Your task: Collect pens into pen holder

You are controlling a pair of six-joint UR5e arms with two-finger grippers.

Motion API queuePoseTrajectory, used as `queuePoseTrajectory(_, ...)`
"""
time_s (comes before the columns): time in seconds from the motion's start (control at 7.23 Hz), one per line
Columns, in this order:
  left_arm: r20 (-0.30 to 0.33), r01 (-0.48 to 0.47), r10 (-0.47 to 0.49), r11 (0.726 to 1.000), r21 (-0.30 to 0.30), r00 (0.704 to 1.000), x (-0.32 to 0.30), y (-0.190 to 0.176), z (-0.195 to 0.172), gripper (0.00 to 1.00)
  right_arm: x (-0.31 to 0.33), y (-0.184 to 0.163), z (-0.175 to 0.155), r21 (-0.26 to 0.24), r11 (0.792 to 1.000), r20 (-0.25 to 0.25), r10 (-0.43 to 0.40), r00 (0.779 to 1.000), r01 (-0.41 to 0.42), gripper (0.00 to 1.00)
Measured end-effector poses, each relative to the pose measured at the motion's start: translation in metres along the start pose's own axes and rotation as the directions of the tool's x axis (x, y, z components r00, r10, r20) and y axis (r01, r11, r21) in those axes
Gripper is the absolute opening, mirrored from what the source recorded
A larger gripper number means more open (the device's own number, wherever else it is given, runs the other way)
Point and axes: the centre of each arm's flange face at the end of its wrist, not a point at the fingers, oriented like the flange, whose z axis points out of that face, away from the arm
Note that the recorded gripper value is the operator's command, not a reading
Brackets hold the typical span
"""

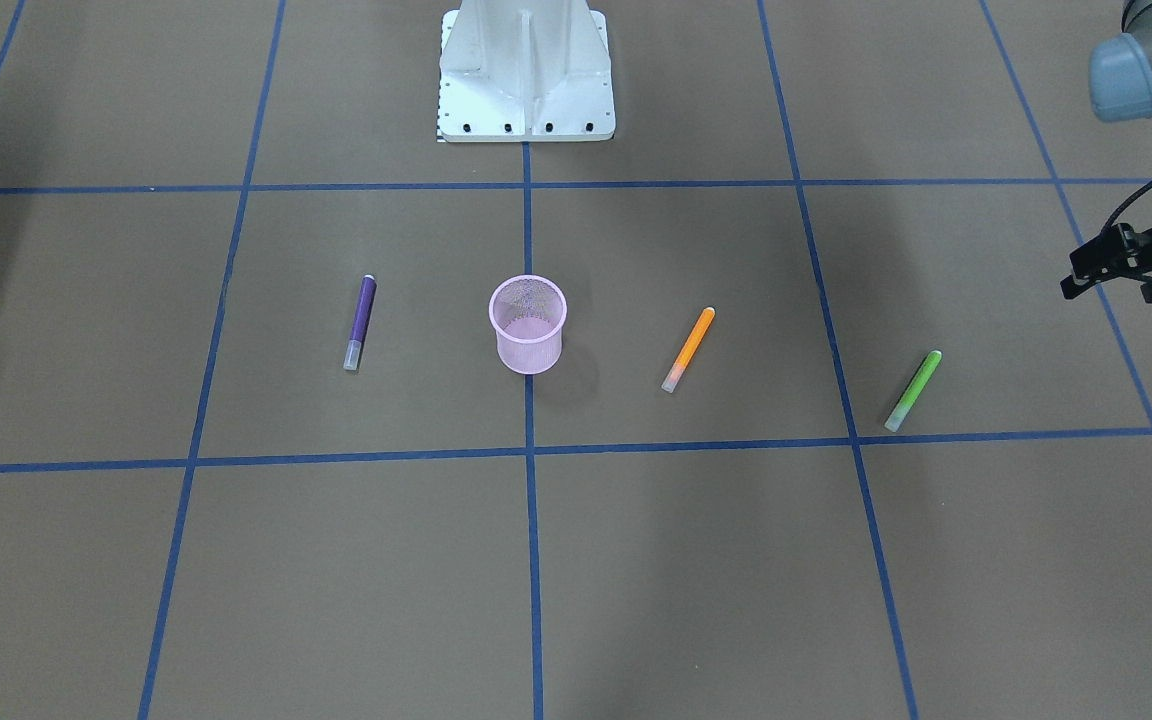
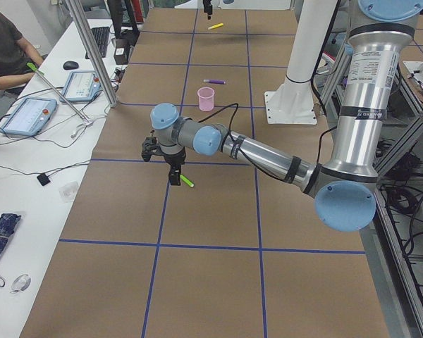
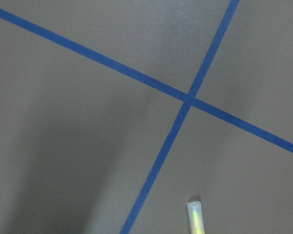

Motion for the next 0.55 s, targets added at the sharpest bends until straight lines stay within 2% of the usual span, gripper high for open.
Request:
queuePoseTrajectory(0.28, 0.0, 0.004, -0.004, 1.0, 0.001, 1.0, 0.001, -0.001, 0.0, 1.0, 0.025, 0.017, 0.026, -0.047, 0.998, 0.022, -0.034, 0.999, 0.035, 0.92)
queuePoseTrajectory(0.55, -0.002, 0.034, -0.034, 0.999, 0.005, 0.999, 0.003, -0.002, -0.002, 1.0, 0.037, 0.028, 0.044, -0.076, 0.997, 0.053, -0.015, 0.999, 0.019, 0.87)
